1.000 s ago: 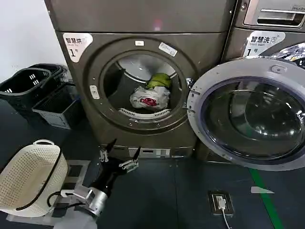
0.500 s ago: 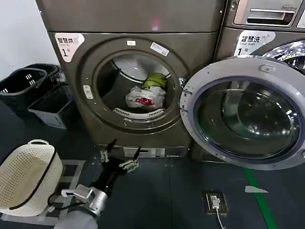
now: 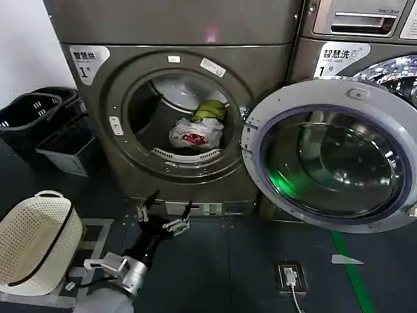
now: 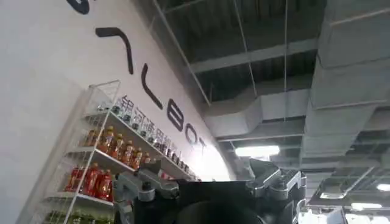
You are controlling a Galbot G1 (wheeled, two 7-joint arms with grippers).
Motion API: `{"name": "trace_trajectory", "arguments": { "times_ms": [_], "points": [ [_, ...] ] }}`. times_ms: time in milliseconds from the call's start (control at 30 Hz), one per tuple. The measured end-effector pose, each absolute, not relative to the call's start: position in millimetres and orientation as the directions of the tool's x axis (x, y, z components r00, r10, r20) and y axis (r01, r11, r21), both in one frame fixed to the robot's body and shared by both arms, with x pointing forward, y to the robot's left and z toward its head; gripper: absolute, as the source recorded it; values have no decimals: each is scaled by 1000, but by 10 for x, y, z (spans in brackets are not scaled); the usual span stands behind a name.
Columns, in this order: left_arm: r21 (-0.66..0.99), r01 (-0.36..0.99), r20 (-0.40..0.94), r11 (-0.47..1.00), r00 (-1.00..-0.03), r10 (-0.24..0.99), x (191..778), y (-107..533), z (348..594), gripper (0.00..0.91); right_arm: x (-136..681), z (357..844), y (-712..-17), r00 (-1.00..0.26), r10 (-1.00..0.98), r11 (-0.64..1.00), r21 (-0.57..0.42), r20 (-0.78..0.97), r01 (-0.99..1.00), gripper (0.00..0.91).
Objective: Grasp the clothes from the dryer.
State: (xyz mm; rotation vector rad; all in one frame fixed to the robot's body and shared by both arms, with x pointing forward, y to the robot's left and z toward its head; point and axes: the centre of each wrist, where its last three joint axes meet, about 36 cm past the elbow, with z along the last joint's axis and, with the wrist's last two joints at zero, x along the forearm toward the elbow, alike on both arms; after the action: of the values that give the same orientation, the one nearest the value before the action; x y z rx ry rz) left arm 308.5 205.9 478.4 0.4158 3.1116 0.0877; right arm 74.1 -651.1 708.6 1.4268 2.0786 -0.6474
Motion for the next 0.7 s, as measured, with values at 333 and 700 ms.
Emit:
{"name": "trace_trajectory", "arguments": {
  "times_ms": [333,700],
  "points": [
    [43,238,-9,970,-971,238,3078,2078,4809,907,785,7092,-6509,-299,666,334,-85,-683,939,907],
    [36,238,-16,970,-971,239,3085,2025,4798,907,786,7094,-6482,-308,652,349,-87,-693,933,907]
  ]
}}
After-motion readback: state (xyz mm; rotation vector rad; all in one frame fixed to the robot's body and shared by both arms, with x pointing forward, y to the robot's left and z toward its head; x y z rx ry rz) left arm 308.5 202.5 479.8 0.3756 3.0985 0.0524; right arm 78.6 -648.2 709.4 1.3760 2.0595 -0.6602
